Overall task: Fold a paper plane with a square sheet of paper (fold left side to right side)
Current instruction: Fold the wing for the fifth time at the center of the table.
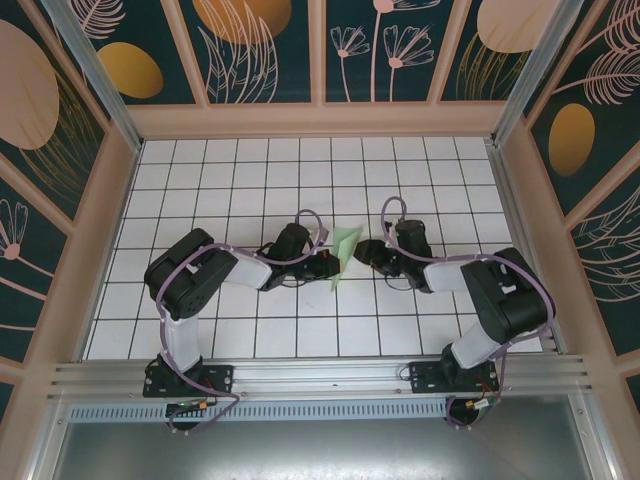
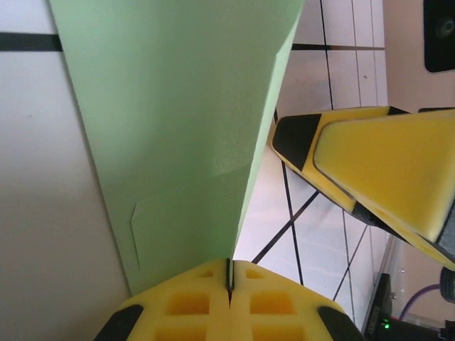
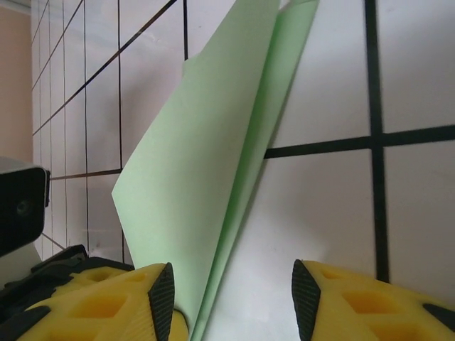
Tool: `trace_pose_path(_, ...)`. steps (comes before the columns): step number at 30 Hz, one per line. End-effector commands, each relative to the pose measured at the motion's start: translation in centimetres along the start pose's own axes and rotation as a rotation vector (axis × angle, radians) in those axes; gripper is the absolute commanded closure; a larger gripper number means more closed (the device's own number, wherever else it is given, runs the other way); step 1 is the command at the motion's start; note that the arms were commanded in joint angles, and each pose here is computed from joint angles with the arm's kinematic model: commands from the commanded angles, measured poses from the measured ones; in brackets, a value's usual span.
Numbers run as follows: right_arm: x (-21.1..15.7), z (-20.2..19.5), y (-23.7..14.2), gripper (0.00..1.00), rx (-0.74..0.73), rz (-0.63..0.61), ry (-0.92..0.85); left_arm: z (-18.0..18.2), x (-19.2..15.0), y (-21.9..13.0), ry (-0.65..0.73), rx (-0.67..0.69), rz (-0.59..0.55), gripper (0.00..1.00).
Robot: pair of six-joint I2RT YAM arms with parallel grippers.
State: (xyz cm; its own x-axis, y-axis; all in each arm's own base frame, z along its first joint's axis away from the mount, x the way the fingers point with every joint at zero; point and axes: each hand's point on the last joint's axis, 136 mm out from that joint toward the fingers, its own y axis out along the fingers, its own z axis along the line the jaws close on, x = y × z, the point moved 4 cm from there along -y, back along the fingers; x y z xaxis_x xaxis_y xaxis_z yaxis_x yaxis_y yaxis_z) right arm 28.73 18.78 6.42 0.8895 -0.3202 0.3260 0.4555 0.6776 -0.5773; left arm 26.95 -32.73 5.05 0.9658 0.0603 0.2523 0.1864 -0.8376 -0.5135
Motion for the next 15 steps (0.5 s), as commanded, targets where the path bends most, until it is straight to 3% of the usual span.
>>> trace_pose_path(1,1.5,1.6,0.7,0.51,0.041,-0.046,-0.020,-0.8,0.4,-0.3,-0.023,-0.088,-0.018,0.99)
trace_pose_path(15,2.0,1.1,3.2,0.57,-0.072,-0.001,0.020,-0.1,0.0,-0.1,-0.112,-0.127,-0.005,0.99)
